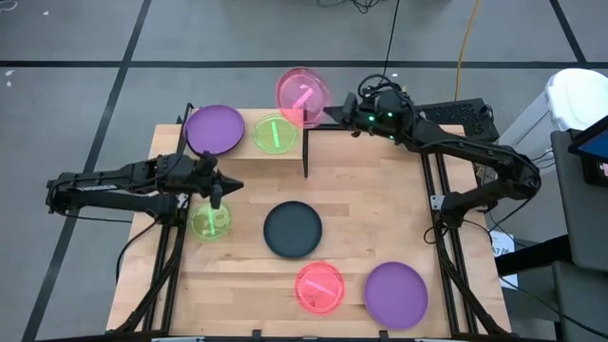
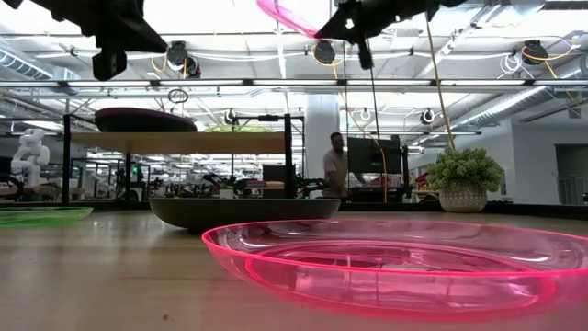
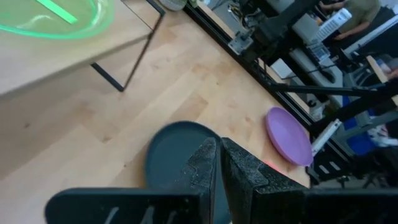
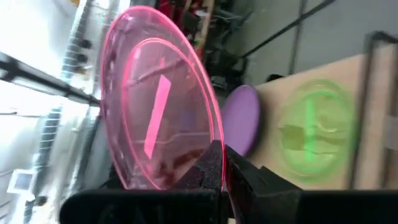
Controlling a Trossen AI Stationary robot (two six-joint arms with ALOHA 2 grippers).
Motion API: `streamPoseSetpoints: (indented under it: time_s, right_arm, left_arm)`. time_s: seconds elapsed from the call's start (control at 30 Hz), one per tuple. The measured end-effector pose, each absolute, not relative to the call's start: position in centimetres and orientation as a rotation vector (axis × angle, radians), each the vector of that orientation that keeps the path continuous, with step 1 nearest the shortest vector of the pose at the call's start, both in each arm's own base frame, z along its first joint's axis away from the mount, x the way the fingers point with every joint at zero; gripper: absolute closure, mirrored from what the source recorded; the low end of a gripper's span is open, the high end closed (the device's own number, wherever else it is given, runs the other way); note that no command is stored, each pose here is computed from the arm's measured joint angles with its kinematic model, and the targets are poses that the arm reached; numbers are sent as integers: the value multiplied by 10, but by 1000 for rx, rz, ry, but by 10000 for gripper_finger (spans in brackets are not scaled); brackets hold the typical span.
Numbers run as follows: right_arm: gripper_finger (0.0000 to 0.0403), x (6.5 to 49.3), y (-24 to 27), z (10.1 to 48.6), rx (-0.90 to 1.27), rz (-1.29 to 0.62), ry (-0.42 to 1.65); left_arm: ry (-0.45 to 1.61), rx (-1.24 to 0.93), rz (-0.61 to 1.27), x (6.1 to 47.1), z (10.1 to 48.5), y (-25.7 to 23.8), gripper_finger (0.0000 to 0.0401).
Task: Place and stack plates onto a shelf
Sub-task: Stack the top pink plate on the green plate
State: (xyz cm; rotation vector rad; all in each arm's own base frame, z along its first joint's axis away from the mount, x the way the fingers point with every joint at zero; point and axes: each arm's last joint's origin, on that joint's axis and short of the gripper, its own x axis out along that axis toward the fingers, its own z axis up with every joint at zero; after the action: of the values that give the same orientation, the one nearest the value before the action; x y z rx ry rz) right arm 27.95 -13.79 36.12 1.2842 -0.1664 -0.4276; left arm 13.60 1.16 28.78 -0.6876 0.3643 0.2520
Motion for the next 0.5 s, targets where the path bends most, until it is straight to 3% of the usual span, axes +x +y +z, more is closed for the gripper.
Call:
streamPoseSetpoints:
  time_s: [0.5]
  right_arm:
    - [403,329,-169,356,1298,-341,-163]
  left_arm:
    - [369,-715,233,136,288,2,373]
